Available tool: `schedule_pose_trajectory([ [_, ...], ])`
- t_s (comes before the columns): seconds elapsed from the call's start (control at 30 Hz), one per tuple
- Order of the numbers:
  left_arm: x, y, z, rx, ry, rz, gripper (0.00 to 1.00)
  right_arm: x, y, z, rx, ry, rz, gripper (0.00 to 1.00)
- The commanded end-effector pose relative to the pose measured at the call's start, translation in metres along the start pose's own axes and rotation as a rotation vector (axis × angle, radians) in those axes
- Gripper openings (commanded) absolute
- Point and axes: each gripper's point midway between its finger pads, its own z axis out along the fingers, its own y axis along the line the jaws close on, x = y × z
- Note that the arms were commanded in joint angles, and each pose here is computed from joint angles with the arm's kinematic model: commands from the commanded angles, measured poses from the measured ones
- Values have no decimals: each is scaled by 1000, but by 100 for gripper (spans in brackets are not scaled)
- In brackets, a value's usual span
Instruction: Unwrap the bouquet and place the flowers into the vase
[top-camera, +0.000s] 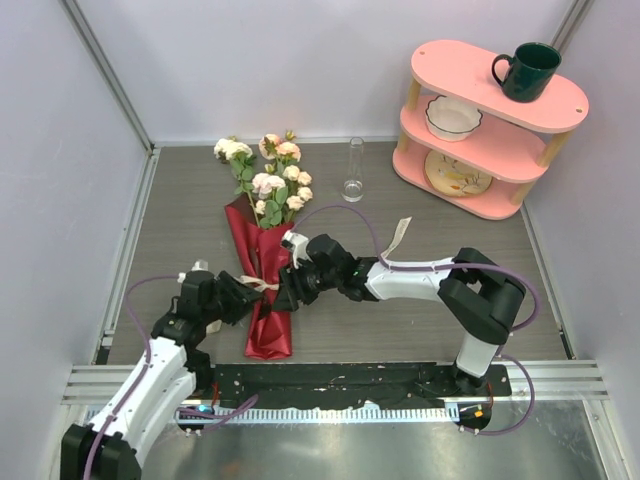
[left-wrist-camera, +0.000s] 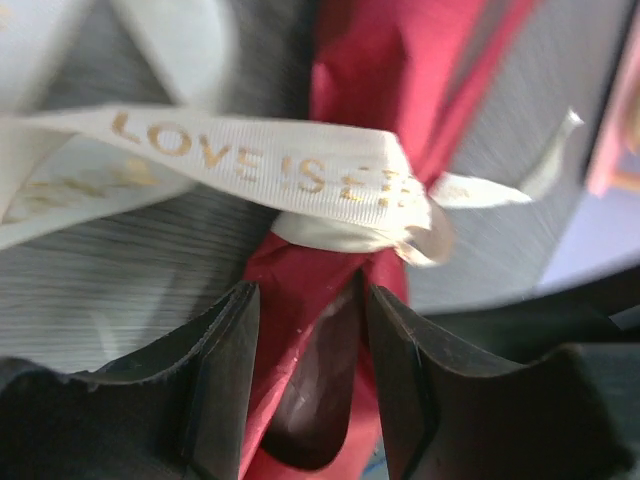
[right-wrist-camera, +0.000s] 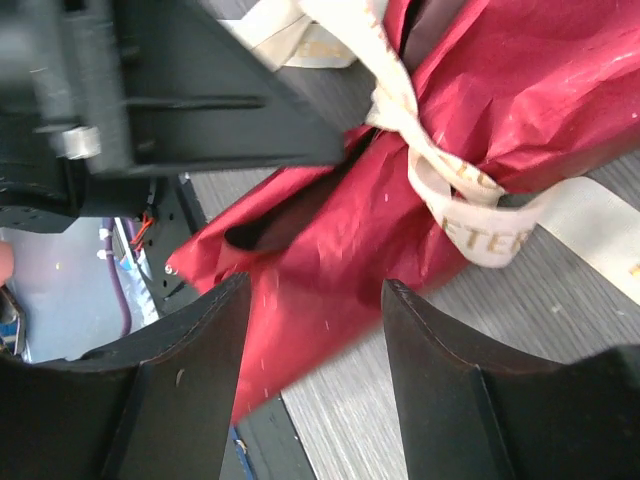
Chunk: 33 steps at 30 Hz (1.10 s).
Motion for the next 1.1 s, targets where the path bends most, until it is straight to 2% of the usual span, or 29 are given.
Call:
schedule_pose_trajectory([
  [0.0,1,-82,-26,351,-19,93,51,-17,-1,-15,-6,-69,19,61],
  [0.1,1,-92,-37,390,-25,173,50,-15,-13,-23,28,-79,47,65],
  [0.17,-2,-92,-39,342,-21,242,42,-16,-15,-25,40,-76,47,69],
  [0.2,-5,-90,-38,316,-28,345,40,-10,-17,-24,50,-50,49,71],
  [0.23,-13,-105,-49,319,-48,402,38,-10,-16,-24,45,-46,52,73],
  [0.27,-10,-88,-39,205,19,428,38,-10,-15,-23,40,-42,60,75],
  [0.33,-19,-102,-45,175,37,550,40,-10,-11,-20,20,-43,84,79],
  [0.37,-17,-96,-46,129,75,578,41,-10,-8,-17,8,-41,80,80],
  [0.4,-18,-93,-40,85,104,600,43,-9,-8,-15,11,-34,83,80],
  [0.53,-25,-104,-44,79,105,685,47,-2,-10,-6,27,-12,94,81],
  [0.6,-21,-104,-42,92,134,708,45,1,-7,-1,16,-3,106,79],
  [0.63,-18,-101,-39,90,151,714,40,4,-8,2,19,8,112,77],
  [0.73,-8,-94,-30,68,206,752,36,2,-9,3,35,-5,123,60],
  [0.77,-1,-93,-29,72,230,789,36,1,-19,-1,72,-22,124,46],
  [0.83,7,-89,-22,51,266,829,38,-4,-25,-8,90,-43,125,32],
  [0.87,14,-89,-20,52,287,874,39,-4,-27,-15,95,-47,126,20],
  [0.97,21,-89,-12,24,307,954,41,-6,-43,-29,122,-51,138,5],
  [1.07,25,-96,-4,15,309,1047,39,-1,-47,-38,100,-26,126,2],
])
